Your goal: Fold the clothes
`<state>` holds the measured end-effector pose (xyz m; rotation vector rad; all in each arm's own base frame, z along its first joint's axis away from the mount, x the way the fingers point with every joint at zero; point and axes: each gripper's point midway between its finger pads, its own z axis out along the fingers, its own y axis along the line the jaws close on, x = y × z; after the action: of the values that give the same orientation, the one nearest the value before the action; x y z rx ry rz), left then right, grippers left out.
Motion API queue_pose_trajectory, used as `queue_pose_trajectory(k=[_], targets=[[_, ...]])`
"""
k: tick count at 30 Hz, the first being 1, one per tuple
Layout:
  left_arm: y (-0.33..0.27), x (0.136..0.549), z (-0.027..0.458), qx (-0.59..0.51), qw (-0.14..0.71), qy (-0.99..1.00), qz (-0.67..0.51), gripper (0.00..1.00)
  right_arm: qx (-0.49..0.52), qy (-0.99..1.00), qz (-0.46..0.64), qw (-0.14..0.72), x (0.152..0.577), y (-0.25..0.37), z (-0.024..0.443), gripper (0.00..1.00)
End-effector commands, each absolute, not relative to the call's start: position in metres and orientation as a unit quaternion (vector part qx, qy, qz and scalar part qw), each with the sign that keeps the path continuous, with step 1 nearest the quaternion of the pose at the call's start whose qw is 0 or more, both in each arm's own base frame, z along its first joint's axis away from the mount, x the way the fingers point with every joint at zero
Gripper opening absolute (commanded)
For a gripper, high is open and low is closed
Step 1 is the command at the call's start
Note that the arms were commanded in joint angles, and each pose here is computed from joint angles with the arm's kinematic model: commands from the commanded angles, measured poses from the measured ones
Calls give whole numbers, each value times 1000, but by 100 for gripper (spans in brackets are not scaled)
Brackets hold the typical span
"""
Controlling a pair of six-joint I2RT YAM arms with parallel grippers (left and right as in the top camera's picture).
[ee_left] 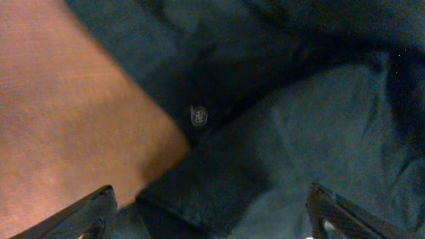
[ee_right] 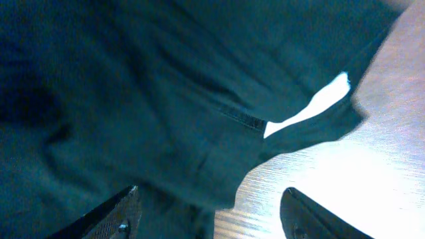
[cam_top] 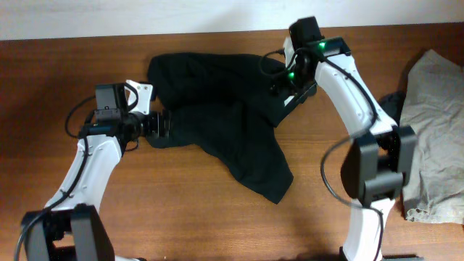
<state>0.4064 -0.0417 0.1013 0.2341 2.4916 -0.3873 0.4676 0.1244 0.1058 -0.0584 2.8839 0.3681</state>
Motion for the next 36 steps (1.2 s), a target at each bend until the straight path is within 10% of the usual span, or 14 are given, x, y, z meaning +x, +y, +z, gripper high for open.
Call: queue_pose_trajectory(k=[1,31,36], targets=[[-37,403,84,103,271,948,-131,83,11,981,180,72,464,125,82,69],[-53,386,64,114,225,956,-147,91,28,986,164,32,469,137,10,62],[-53,386,64,114,225,957,-147,91,28,982,182,51,480,149,7,20]])
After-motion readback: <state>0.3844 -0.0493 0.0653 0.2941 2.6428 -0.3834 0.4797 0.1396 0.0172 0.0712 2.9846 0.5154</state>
